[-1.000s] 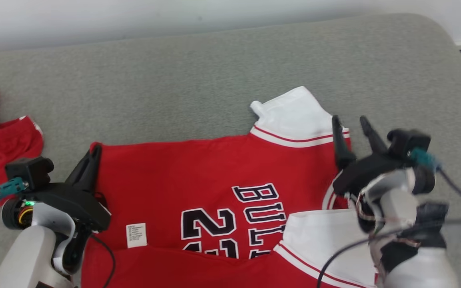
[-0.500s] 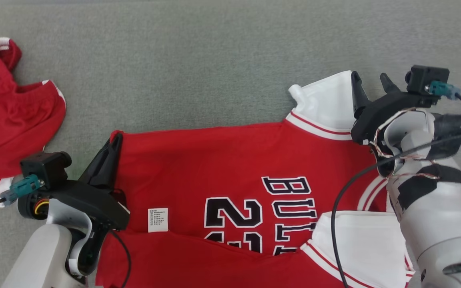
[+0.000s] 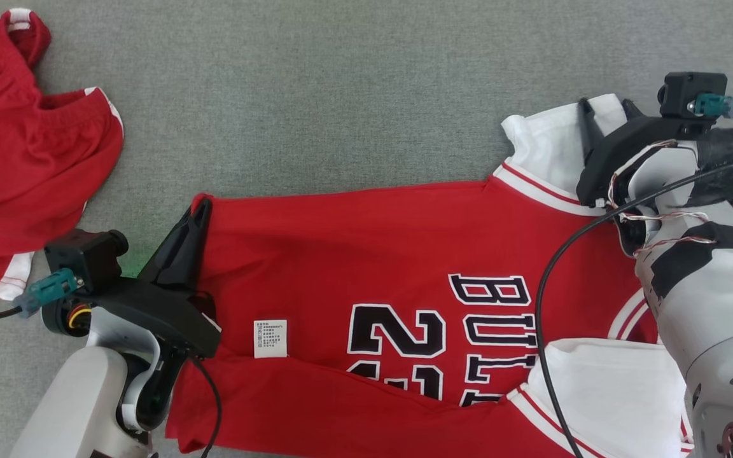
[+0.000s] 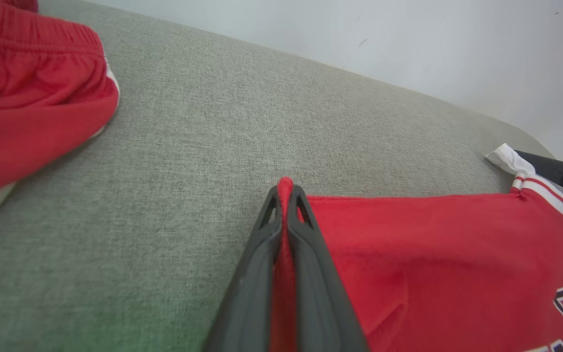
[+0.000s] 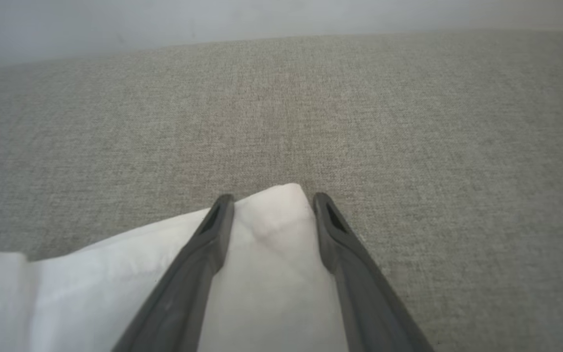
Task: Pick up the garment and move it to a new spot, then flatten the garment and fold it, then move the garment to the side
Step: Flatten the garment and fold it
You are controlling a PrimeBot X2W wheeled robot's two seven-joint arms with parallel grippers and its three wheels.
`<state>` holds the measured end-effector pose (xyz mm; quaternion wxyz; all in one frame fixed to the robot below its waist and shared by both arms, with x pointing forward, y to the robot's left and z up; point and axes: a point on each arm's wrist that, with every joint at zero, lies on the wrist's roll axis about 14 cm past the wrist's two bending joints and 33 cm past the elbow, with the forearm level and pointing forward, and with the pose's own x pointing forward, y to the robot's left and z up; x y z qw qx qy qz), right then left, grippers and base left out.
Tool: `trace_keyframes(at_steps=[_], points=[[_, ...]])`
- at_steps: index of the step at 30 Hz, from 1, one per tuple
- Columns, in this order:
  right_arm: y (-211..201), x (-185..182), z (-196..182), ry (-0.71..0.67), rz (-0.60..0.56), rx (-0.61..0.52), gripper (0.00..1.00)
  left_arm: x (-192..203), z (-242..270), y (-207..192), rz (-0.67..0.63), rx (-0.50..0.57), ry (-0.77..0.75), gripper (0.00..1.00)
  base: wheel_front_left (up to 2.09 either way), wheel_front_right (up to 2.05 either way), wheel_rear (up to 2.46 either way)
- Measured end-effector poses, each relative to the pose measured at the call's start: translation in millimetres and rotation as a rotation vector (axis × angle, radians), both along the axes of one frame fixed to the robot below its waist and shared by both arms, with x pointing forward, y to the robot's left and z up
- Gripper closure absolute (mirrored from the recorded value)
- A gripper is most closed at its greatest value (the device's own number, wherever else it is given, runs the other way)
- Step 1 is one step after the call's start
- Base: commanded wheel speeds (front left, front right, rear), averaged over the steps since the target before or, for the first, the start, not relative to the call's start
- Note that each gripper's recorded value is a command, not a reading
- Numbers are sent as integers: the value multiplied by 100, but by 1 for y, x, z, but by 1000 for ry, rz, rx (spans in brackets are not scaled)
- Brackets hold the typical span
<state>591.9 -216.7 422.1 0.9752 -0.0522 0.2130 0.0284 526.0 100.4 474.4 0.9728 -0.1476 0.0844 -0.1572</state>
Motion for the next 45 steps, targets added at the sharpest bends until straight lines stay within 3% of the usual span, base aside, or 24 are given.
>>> trace_keyframes(at_steps=[1, 2, 15, 30, 45], points=[[0, 1, 0, 0, 2, -3, 71, 0, -1, 0, 1, 1, 3, 100, 0, 0, 0], [1, 2, -1, -2, 3, -4, 100, 0, -3, 1, 1, 2, 6, 100, 0, 0, 0], [1, -8, 39, -174, 16, -2, 100, -13, 6, 3, 26, -13, -8, 100, 0, 0, 0], [29, -71, 96, -418, 59, 288, 100, -37, 25, -4, 23, -43, -38, 100, 0, 0, 0], [44, -162, 89, -389, 113, 493, 100, -60, 42, -8, 13, -39, -91, 100, 0, 0, 0]])
